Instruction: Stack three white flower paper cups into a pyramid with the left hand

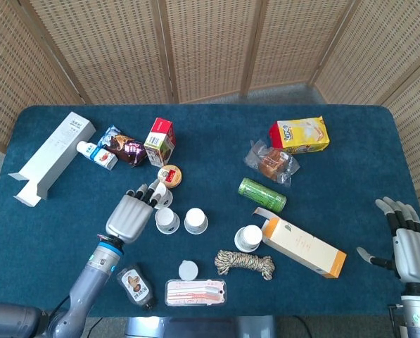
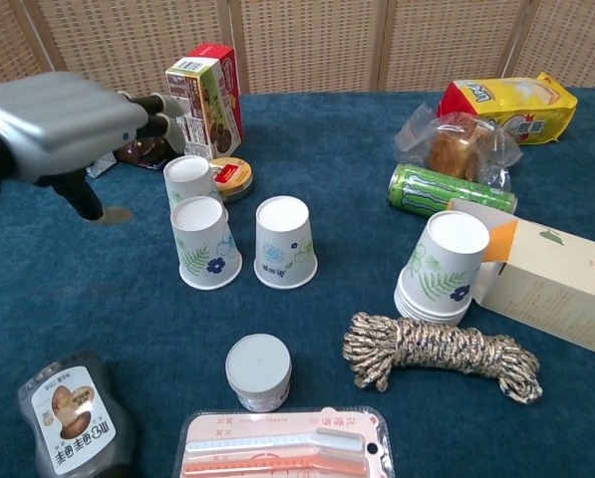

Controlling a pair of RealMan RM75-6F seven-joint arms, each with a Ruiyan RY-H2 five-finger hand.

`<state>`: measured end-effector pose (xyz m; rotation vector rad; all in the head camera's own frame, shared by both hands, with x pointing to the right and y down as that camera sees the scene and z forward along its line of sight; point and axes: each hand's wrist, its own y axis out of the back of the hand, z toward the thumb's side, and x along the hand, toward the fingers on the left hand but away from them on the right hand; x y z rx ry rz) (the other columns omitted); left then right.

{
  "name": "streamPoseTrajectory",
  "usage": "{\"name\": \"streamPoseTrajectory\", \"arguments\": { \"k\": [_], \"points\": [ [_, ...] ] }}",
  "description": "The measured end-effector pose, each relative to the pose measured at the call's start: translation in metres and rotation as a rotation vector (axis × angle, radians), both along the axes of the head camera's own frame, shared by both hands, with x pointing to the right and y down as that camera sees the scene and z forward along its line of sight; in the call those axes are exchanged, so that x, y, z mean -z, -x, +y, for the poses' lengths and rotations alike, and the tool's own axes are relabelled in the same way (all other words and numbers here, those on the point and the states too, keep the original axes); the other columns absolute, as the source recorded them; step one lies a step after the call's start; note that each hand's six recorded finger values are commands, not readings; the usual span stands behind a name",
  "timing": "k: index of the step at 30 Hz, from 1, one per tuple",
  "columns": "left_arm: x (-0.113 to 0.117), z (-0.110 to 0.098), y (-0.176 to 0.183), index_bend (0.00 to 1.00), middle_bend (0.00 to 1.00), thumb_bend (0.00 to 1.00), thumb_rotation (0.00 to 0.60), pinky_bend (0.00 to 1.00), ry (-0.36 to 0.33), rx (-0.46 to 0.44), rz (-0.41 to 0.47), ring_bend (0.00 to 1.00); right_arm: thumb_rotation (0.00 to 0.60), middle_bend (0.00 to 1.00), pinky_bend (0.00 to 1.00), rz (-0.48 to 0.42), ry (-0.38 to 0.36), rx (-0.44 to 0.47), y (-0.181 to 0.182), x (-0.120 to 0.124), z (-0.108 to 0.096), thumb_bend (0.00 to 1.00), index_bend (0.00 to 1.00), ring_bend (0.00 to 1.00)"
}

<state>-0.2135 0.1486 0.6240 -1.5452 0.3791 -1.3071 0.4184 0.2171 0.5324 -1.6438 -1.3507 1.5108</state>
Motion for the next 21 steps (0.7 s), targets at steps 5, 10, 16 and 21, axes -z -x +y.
{"name": "streamPoseTrajectory", "arguments": {
  "k": [5, 10, 16, 21],
  "points": [
    [-0.001, -0.014, 0.01, 0.17, 0.0, 0.31, 0.6, 0.42, 0.002, 0.052, -0.008, 0.11, 0.6, 0.0, 0.0, 0.006, 0.003, 0.008, 0.002, -0.001, 0.001, 0.11, 0.12, 0.0],
    [-0.01, -0.023, 0.013, 0.17, 0.0, 0.31, 0.6, 0.41, 0.006, 0.077, -0.04, 0.1, 0.6, 0.0, 0.0, 0.009, 0.005, 0.005, 0.002, -0.002, 0.001, 0.12, 0.12, 0.0],
    [-0.022, -0.03, 0.005, 0.16, 0.0, 0.31, 0.6, 0.41, 0.005, 0.082, -0.062, 0.09, 0.6, 0.0, 0.0, 0.012, 0.008, 0.005, 0.001, -0.003, 0.001, 0.12, 0.12, 0.0],
    [-0.031, -0.033, -0.007, 0.13, 0.0, 0.31, 0.6, 0.4, 0.024, 0.095, -0.059, 0.05, 0.6, 0.0, 0.0, 0.012, 0.01, 0.0, -0.001, -0.004, 0.001, 0.12, 0.12, 0.0]
  ]
}}
